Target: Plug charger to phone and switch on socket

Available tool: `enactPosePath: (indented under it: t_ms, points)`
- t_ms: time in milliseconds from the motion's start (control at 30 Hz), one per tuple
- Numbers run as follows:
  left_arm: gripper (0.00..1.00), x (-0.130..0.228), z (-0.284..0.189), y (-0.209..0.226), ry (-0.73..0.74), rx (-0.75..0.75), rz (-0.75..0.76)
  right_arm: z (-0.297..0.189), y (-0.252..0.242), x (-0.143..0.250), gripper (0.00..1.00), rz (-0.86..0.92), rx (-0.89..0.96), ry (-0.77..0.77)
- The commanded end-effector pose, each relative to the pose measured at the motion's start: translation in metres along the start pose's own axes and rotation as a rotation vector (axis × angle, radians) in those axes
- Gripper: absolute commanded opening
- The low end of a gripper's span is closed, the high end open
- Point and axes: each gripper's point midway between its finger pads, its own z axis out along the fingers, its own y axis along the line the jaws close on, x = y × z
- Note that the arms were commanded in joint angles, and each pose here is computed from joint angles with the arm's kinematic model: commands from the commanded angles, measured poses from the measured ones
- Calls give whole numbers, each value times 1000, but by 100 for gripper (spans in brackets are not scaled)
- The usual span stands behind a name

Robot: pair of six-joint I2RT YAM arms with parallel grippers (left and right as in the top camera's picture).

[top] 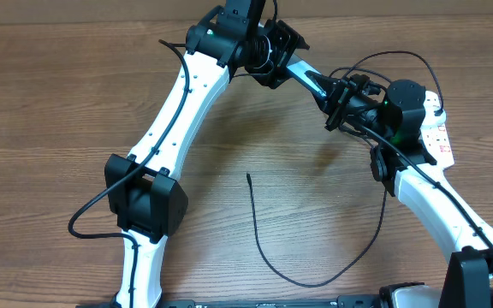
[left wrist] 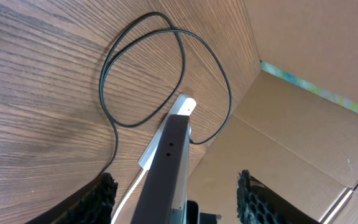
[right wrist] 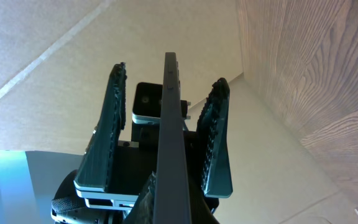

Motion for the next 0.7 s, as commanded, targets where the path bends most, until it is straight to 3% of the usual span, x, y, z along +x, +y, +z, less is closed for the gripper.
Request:
enactPosePath:
  t_ms: [0,667]
  points:
    - [62,8,-13,-14,-11,32,22,1,9,12,4,-23,-15,38]
    - [34,8,-13,-13,-11,30,22,5,5,18,4,-2,-4,53]
